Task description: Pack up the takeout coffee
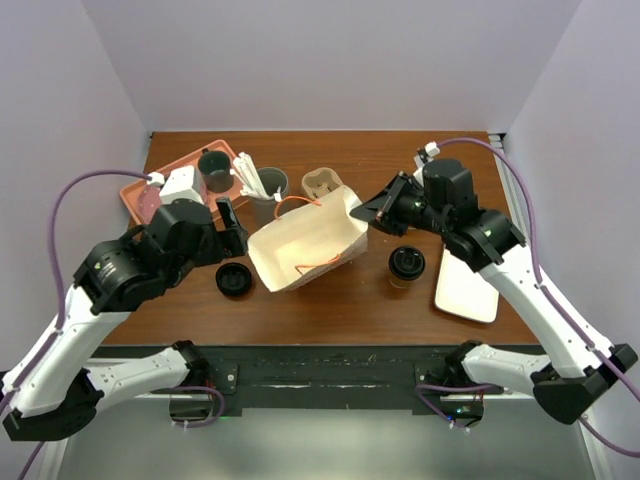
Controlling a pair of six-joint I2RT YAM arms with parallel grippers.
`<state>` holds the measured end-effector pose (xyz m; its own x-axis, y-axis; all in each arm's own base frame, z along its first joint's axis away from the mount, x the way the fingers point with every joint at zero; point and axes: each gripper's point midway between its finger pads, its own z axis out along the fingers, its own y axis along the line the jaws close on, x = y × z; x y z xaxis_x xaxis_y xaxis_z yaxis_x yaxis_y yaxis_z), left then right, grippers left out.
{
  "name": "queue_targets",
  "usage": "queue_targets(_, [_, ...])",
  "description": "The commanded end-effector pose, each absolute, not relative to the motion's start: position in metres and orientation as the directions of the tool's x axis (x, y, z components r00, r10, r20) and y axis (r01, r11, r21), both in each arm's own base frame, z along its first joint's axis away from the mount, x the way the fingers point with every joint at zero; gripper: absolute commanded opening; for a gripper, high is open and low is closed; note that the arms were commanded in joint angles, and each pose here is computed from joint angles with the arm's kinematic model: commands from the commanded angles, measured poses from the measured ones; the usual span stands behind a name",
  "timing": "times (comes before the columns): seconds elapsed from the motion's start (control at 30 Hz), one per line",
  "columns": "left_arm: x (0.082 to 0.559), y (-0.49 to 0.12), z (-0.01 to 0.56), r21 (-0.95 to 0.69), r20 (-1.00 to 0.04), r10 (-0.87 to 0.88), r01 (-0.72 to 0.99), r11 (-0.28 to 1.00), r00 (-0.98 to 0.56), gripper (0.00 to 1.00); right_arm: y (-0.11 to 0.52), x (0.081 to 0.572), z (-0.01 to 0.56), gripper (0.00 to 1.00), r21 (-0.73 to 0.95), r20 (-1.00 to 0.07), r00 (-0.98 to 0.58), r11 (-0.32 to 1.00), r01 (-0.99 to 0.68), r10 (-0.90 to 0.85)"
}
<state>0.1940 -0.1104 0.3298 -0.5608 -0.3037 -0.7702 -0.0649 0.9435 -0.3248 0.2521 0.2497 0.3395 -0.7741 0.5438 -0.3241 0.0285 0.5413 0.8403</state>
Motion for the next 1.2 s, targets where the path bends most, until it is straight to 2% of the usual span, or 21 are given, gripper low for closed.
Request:
queue_targets(0.0, [0.191,-0.123,0.315,-0.345,-0.731,-0.3,-0.048,0.937,-0.613,0.88,0.229,0.246,0.318,0.18,0.803,-0.332,-0.738,0.586,0.105,0.587])
queue_targets(0.07, [0.19,-0.125,0.308,-0.341,-0.72,-0.297,-0.052,0.938,-0.627,0.88,0.222,0.239,0.302,0.22,0.772,-0.323,-0.748,0.619,0.145,0.579])
queue_targets(0.2, [0.186,-0.131,0.295,-0.364,-0.692,-0.309,-0.054,0.93,-0.653,0.86,0.216,0.228,0.275,0.2,0.734,-0.302,-0.777,0.655,0.181,0.552])
queue_targets(0.33, [0.187,-0.147,0.29,-0.418,-0.672,-0.321,-0.017,0.908,-0.667,0.84,0.223,0.228,0.283,0.18,0.775,-0.293,-0.776,0.614,0.15,0.559])
queue_targets(0.47, [0.189,-0.154,0.275,-0.414,-0.65,-0.315,-0.025,0.91,-0.692,0.83,0.23,0.229,0.284,0.21,0.777,-0.294,-0.797,0.617,0.122,0.528])
queue_targets(0.6, [0.198,-0.151,0.289,-0.405,-0.681,-0.331,-0.041,0.913,-0.653,0.83,0.231,0.23,0.286,0.24,0.754,-0.354,-0.811,0.656,0.048,0.466])
queue_targets(0.63, [0.199,-0.147,0.292,-0.393,-0.688,-0.331,-0.052,0.918,-0.646,0.83,0.229,0.232,0.283,0.24,0.722,-0.398,-0.812,0.692,0.01,0.427])
queue_targets(0.73, [0.205,-0.136,0.307,-0.361,-0.717,-0.337,-0.088,0.928,-0.61,0.82,0.224,0.228,0.277,0.21,0.673,-0.429,-0.828,0.739,-0.027,0.36])
queue_targets(0.93, [0.214,-0.134,0.3,-0.271,-0.741,-0.266,-0.088,0.958,-0.616,0.8,0.228,0.214,0.268,0.19,0.689,-0.382,-0.865,0.724,-0.032,0.326])
queue_targets(1.17, [0.234,-0.152,0.296,-0.234,-0.755,-0.219,-0.057,0.97,-0.618,0.8,0.226,0.208,0.273,0.18,0.695,-0.395,-0.864,0.716,-0.058,0.313])
